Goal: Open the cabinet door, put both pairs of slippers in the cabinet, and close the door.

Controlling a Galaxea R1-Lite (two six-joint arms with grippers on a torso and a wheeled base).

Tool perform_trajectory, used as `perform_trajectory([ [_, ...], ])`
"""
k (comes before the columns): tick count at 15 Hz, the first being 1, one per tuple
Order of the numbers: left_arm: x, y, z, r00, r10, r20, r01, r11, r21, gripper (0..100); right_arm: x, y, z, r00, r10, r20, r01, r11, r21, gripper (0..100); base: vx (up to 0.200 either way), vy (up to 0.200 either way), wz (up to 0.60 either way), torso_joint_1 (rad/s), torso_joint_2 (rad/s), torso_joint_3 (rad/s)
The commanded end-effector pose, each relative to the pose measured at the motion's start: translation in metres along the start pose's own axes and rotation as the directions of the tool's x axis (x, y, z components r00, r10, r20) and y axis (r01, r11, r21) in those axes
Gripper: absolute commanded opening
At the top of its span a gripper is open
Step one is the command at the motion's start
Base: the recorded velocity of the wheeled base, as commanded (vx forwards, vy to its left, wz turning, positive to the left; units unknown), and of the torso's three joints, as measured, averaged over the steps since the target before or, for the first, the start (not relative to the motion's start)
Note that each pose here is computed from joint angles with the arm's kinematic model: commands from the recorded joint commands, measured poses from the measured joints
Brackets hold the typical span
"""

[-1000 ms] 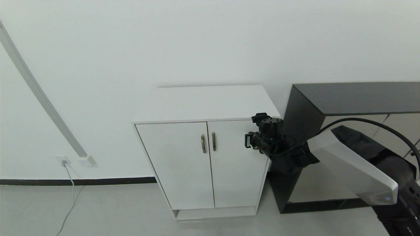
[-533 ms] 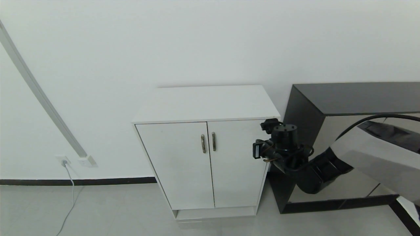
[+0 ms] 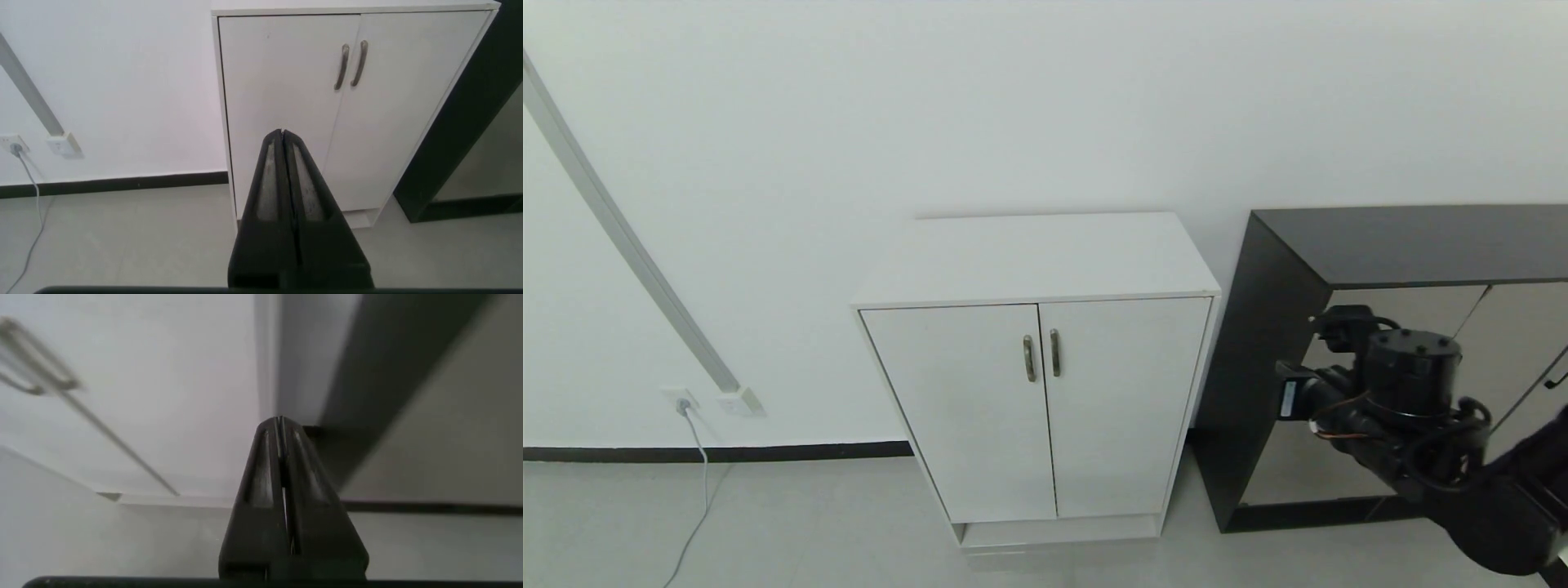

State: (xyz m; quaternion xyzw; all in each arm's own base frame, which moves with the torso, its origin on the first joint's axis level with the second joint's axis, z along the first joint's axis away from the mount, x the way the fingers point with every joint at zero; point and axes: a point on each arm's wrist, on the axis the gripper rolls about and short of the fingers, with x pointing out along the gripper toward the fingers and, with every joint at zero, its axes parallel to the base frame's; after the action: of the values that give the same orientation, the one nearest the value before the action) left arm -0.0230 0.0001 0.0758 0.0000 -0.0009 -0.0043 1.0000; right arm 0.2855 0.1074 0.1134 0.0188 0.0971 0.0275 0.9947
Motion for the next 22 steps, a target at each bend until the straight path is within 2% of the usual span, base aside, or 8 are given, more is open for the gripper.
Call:
perform_trajectory([
  [1, 0.000, 0.000, 0.000, 1.000, -0.001, -0.002, 0.001, 1.000, 0.000, 0, -0.040, -0.040, 0.013, 0.994, -0.107, 0.040, 0.106, 0.994, 0.021, 0, 0.000, 0.000, 0.00, 0.000, 0.00, 0.000],
  [2, 0.000, 0.000, 0.000, 1.000, -0.001, -0.002, 0.001, 1.000, 0.000, 0, -0.057, -0.058, 0.012, 0.986, -0.162, 0.037, 0.162, 0.987, 0.005, 0, 0.000, 0.000, 0.00, 0.000, 0.00, 0.000],
  [5, 0.000, 0.000, 0.000, 1.000, -0.001, -0.002, 0.001, 1.000, 0.000, 0, -0.091, -0.076, 0.005, 0.976, -0.213, 0.032, 0.213, 0.977, 0.005, 0, 0.000, 0.000, 0.00, 0.000, 0.00, 0.000],
  [11, 0.000, 0.000, 0.000, 1.000, -0.001, -0.002, 0.001, 1.000, -0.002, 0, -0.147, -0.082, -0.020, 0.988, -0.153, -0.001, 0.153, 0.988, 0.000, 0, 0.000, 0.000, 0.00, 0.000, 0.00, 0.000],
  [14, 0.000, 0.000, 0.000, 1.000, -0.001, -0.002, 0.001, 1.000, -0.002, 0, -0.169, -0.084, -0.022, 0.989, -0.146, -0.034, 0.146, 0.989, -0.005, 0, 0.000, 0.000, 0.00, 0.000, 0.00, 0.000],
  [17, 0.000, 0.000, 0.000, 1.000, -0.001, 0.000, 0.001, 1.000, -0.002, 0, -0.199, -0.086, -0.024, 0.996, -0.089, -0.016, 0.089, 0.996, -0.003, 0, 0.000, 0.000, 0.00, 0.000, 0.00, 0.000],
  [22, 0.000, 0.000, 0.000, 1.000, -0.001, -0.002, 0.001, 1.000, -0.002, 0, -0.234, -0.089, -0.047, 0.995, -0.012, -0.100, 0.011, 1.000, -0.015, 0, 0.000, 0.000, 0.00, 0.000, 0.00, 0.000],
])
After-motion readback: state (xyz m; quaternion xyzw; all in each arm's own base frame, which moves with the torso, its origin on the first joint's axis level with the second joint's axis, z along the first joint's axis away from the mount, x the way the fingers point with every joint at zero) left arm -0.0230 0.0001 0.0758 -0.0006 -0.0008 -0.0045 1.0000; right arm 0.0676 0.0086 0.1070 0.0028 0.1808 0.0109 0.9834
